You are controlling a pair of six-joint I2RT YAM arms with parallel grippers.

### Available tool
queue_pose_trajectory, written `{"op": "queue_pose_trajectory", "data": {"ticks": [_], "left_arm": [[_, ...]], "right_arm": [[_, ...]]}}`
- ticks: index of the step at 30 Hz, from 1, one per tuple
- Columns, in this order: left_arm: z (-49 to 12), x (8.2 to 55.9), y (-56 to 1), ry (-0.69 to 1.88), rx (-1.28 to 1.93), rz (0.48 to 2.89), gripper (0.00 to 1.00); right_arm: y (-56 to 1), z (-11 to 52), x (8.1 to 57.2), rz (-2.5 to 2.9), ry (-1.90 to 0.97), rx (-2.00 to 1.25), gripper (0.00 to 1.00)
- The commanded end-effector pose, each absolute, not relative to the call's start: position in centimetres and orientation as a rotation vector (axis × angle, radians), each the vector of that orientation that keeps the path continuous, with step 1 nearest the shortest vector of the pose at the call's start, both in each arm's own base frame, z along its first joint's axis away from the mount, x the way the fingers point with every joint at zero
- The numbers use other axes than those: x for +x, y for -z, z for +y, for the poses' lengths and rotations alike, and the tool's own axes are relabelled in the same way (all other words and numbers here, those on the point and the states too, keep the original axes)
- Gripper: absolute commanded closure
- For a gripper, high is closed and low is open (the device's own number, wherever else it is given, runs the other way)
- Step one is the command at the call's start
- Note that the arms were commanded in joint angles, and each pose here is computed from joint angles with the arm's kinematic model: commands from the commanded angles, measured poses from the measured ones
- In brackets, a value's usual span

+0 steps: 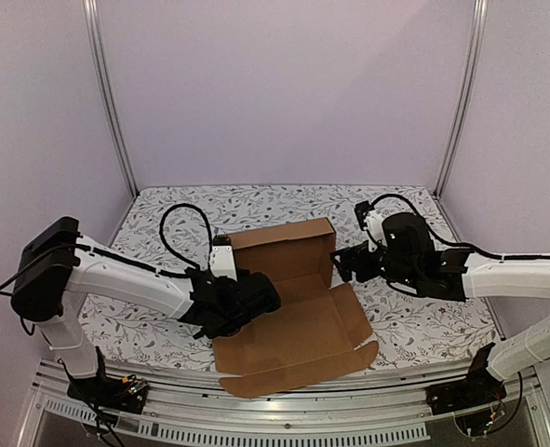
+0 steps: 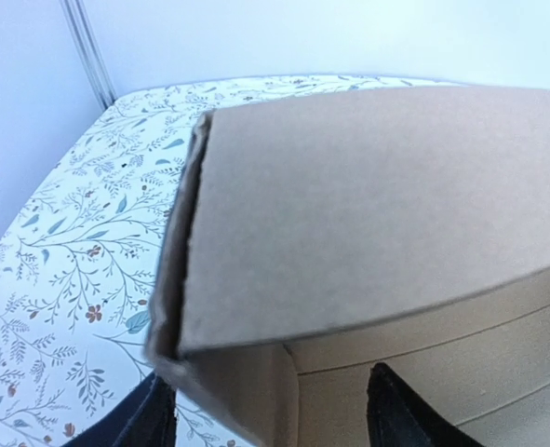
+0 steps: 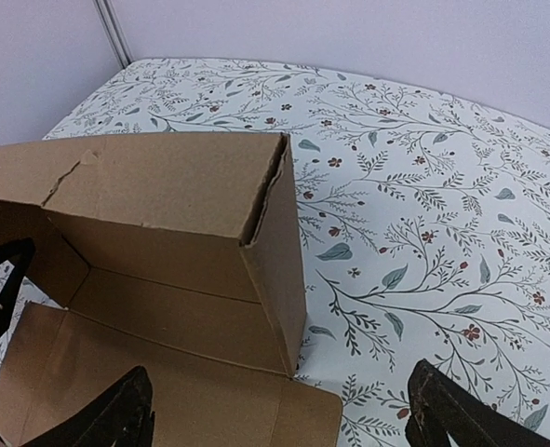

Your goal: Fold the paper box

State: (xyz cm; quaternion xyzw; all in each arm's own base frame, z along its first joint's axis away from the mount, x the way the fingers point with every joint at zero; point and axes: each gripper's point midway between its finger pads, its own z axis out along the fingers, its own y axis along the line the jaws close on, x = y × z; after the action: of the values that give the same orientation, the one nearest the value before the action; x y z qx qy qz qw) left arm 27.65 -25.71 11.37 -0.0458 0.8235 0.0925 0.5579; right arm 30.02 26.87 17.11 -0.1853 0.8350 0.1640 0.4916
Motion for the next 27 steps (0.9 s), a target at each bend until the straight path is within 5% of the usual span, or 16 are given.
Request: {"op": "queue_pose_trajectory", "data": {"ticks": [1, 16, 27], "left_arm": [[-27.0, 26.7, -12.5, -0.176, -0.029, 1.986, 0.28], [-26.4, 22.9, -13.8, -0.086, 0.307, 2.217, 0.13], [-26.1, 22.9, -18.7, -0.128, 0.506, 2.145, 0.12]], "right_arm": [[-16.5, 26.1, 28.8, 2.073, -0.422, -0.463, 0.06], [-10.4, 22.5, 20.8, 2.525, -0.524, -0.412, 0.06], [-5.7, 22.5, 18.9, 2.735, -0.591, -0.327, 0.21]]}}
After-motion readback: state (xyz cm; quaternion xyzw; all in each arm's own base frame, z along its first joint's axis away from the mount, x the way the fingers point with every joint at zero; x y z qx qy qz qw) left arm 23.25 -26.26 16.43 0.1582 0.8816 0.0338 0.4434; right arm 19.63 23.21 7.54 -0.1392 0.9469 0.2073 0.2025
